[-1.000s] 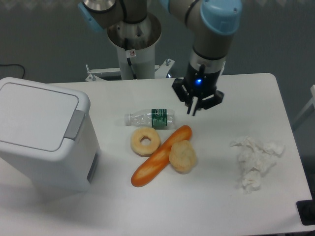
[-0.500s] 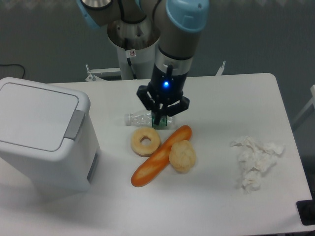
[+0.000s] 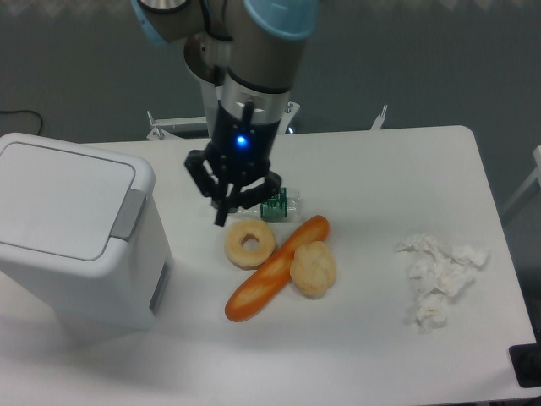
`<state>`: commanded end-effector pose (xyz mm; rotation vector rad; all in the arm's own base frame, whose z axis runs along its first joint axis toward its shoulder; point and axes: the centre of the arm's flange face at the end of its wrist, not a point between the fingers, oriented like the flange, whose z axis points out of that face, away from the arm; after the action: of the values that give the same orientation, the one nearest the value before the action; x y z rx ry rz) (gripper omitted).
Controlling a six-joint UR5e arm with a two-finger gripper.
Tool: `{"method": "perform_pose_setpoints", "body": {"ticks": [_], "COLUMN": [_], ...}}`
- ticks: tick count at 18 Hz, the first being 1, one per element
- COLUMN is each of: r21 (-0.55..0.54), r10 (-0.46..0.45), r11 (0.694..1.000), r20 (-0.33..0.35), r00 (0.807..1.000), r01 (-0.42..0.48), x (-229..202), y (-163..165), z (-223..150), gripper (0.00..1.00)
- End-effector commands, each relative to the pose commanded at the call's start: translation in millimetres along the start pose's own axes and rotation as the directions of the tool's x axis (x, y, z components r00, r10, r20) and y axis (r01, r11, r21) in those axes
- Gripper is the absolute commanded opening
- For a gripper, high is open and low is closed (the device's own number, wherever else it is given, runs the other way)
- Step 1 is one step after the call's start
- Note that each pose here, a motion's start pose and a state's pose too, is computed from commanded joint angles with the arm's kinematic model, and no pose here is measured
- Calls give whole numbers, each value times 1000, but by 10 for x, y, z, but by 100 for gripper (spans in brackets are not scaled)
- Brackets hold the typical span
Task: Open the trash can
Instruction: 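Move the gripper over the bottle toward the white trash bin lid, then lower the gripper onto the bin lid edge and lift it open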
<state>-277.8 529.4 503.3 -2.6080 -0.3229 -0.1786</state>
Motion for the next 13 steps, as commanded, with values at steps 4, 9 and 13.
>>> {"method": "perform_pose_setpoints", "body": {"ticks": [4, 9, 13], "r21": [-8, 11, 10], "r10": [-13, -43, -43], "r11": [1000, 999, 999], "r20": [-28, -73, -87], "r00": [1000, 996, 995], "r01": [13, 44, 44], "x": [318, 485, 522], "y": [-45, -78, -69], "z": [72, 45, 62], "gripper": [2, 3, 3]}}
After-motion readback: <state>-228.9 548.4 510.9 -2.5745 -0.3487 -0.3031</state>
